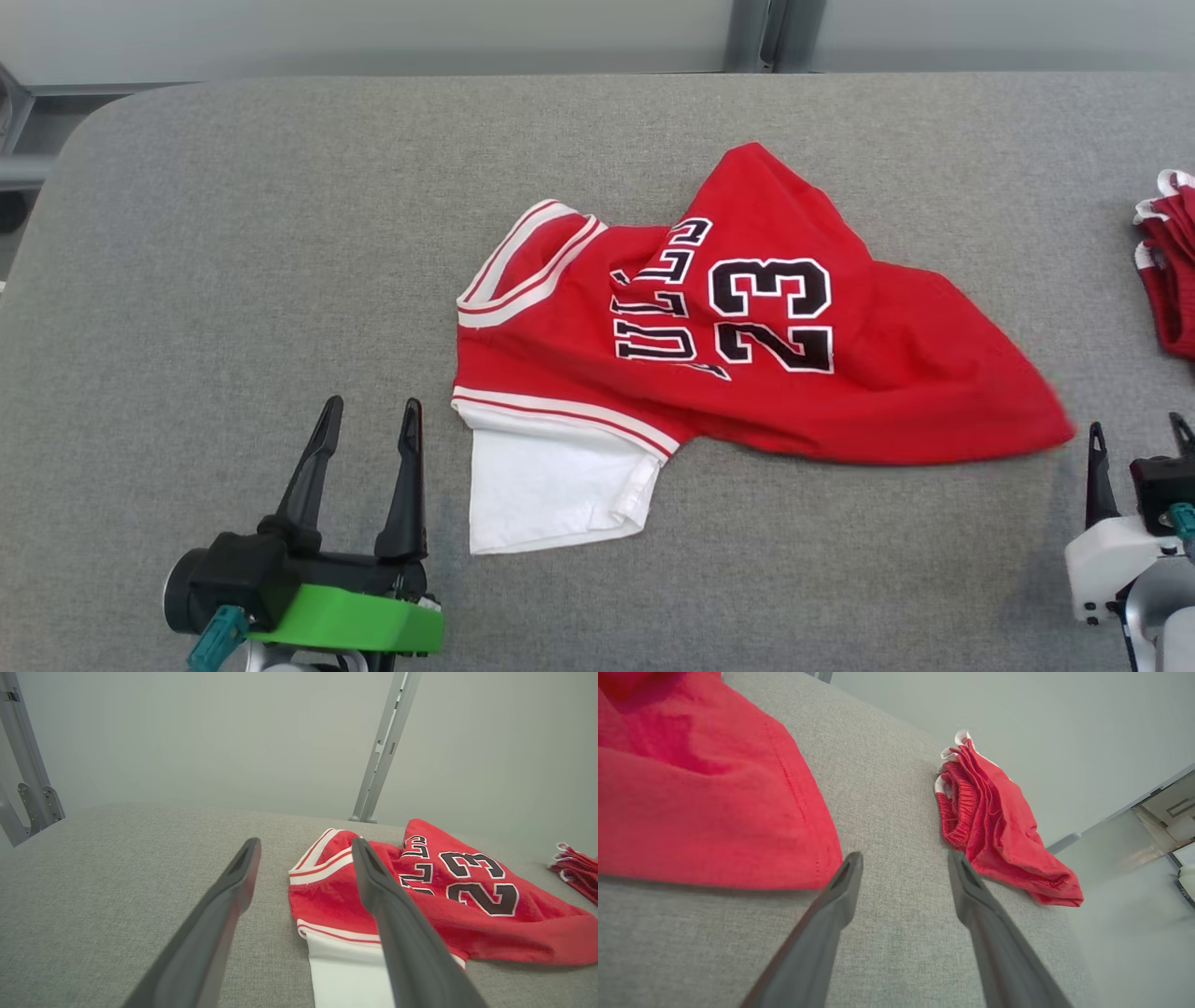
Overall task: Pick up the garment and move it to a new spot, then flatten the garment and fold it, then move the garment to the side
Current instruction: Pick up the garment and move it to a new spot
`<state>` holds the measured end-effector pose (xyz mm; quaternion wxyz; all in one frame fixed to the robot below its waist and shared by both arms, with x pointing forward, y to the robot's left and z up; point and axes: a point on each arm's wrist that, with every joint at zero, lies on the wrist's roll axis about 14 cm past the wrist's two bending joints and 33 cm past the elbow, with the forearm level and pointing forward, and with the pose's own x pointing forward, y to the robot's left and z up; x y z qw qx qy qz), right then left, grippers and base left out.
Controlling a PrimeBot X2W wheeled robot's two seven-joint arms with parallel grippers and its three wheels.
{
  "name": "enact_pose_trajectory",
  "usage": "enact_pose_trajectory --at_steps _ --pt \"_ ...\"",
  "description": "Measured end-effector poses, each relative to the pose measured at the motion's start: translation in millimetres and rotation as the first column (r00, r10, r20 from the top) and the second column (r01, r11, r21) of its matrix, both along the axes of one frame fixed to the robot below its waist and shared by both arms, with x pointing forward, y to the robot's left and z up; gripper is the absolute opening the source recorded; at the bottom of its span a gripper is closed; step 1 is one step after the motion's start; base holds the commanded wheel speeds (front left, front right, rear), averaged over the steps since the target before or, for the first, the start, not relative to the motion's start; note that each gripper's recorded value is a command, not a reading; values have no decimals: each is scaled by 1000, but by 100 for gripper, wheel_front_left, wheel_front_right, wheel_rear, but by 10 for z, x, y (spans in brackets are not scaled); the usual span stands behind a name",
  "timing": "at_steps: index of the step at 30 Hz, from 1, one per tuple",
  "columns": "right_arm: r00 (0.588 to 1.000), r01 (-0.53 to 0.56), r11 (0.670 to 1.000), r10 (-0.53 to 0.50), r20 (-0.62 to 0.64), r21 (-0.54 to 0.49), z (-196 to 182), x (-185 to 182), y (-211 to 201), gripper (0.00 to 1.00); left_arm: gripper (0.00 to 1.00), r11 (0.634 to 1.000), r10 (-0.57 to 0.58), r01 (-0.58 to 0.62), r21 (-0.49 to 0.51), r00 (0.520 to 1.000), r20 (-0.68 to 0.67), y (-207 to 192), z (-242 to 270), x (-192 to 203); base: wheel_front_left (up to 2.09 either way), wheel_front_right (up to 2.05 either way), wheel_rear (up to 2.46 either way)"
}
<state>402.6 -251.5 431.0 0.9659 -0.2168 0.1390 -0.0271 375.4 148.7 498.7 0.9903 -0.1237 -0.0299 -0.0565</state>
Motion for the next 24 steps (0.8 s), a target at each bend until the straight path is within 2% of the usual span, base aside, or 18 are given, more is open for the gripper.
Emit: enact_pose_trajectory --at_steps 5,7,9,13,16,20,24 --pt "997 73 997 -73 -3 4 -16 -13 -190 100 100 1000 7 -7 8 1000 -14 28 -45 -9 0 0 0" --pt "995 95 994 -97 35 47 37 13 -232 100 100 1000 11 -11 12 1000 -19 41 -61 -16 0 0 0" --pt "987 116 984 -129 93 132 125 68 -251 100 100 1000 17 -17 14 1000 -18 62 -57 -21 0 0 0" --pt "974 97 937 -158 160 336 194 153 -103 100 100 999 32 -32 -28 999 -23 99 -59 -43 0 0 0" --pt "969 51 884 -157 193 465 237 180 90 100 100 996 44 -46 -78 999 -31 138 -71 -70 0 0 0" --pt "966 -39 822 -114 233 568 338 185 405 100 100 992 60 -65 -106 997 -53 189 -132 -125 0 0 0" --pt "963 -101 779 -79 256 619 421 112 617 100 100 993 57 -64 -103 996 -69 216 -181 -177 0 0 0"
